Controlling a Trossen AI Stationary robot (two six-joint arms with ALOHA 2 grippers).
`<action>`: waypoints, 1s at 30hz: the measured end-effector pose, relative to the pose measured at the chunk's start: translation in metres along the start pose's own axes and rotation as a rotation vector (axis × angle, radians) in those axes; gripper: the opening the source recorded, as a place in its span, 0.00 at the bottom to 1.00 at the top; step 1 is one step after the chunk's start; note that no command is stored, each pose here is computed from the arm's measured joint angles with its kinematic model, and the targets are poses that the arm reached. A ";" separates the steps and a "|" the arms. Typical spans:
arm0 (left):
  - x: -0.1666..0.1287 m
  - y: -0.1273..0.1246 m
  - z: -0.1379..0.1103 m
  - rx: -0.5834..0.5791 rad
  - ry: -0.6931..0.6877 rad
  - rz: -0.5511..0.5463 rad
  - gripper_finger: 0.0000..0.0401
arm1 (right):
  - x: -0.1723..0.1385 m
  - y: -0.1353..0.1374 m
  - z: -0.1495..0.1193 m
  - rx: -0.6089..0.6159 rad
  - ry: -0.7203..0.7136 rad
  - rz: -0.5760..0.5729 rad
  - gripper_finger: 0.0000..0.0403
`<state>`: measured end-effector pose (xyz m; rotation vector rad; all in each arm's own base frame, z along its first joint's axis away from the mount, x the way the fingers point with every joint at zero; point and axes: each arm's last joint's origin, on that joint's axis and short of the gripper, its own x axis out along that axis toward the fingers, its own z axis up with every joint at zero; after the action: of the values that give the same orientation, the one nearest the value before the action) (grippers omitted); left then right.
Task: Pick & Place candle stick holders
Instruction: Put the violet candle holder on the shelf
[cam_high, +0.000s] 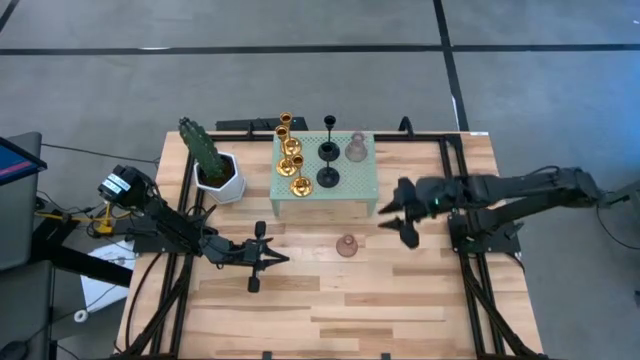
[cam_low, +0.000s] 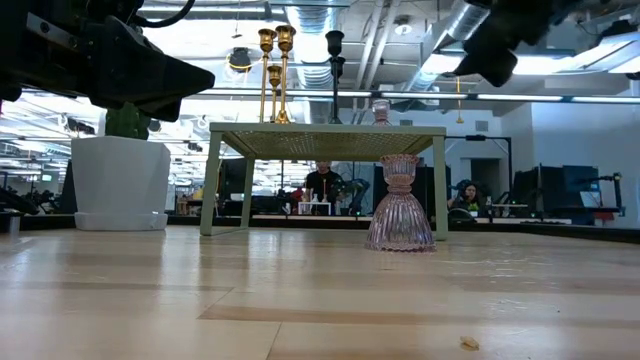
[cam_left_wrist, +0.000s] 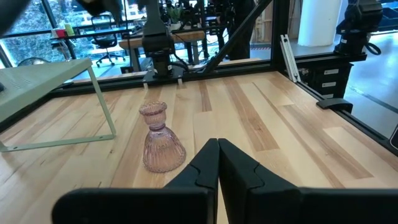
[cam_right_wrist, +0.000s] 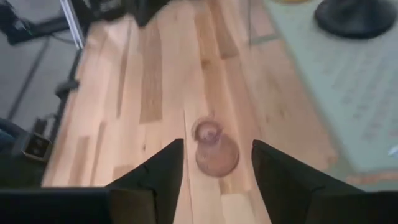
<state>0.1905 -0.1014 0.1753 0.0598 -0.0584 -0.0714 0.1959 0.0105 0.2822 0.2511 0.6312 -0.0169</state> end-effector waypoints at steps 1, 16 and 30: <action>0.000 0.000 0.000 0.000 0.000 0.000 0.02 | 0.002 0.006 -0.005 -0.008 0.005 -0.007 0.44; 0.000 0.000 0.000 0.002 0.002 0.000 0.02 | 0.045 0.038 -0.102 0.043 -0.182 -0.150 0.24; 0.000 0.000 -0.002 0.009 0.015 -0.001 0.02 | 0.099 0.039 -0.136 -0.005 -0.182 -0.132 0.27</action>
<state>0.1906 -0.1014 0.1736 0.0694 -0.0434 -0.0717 0.2003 0.0865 0.1275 0.1999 0.4661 -0.1630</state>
